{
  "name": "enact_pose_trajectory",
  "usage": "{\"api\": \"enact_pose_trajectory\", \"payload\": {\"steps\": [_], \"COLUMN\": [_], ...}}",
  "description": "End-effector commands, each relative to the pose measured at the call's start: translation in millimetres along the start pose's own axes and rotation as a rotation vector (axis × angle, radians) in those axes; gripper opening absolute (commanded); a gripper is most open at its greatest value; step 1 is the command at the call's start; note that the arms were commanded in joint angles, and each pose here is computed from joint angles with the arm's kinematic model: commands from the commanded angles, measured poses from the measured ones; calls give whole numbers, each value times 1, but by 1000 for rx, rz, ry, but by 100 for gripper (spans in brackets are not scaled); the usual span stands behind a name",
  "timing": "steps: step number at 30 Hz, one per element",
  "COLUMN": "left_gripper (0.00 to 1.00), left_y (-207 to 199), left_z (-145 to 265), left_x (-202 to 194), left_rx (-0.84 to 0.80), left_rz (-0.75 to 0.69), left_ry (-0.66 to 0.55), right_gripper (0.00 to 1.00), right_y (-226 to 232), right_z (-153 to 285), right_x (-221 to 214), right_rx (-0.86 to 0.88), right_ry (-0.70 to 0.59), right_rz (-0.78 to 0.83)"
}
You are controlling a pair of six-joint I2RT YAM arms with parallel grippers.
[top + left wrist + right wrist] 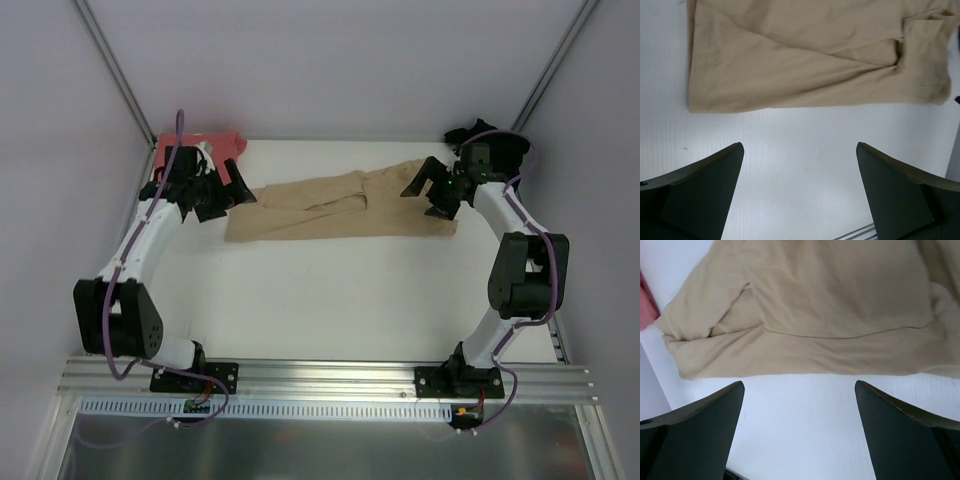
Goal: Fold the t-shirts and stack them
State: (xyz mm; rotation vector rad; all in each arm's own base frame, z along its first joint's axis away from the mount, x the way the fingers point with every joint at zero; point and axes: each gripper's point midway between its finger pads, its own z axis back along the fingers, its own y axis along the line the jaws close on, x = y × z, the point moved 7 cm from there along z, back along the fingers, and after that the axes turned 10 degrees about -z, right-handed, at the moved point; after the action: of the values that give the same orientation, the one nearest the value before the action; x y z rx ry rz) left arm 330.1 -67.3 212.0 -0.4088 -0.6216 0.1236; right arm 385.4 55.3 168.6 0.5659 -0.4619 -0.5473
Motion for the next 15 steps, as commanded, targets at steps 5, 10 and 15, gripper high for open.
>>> {"api": "enact_pose_trajectory", "payload": {"steps": [5,10,15], "left_gripper": [99,99,99], "left_y": [-39,-47,-54], "left_z": [79,109,138], "left_x": [-16,-41,-57], "left_rx": [-180,-246,-289], "left_rz": [-41,-79,-115], "left_ry": [-152,-197,-233], "right_gripper": [99,99,99], "right_y": [27,13,-2], "right_z": [-18,-53,-66], "right_x": [-2,0,-5], "right_rx": [25,-17,-62], "right_ry": [39,95,108], "right_rz": [58,28,13]}}
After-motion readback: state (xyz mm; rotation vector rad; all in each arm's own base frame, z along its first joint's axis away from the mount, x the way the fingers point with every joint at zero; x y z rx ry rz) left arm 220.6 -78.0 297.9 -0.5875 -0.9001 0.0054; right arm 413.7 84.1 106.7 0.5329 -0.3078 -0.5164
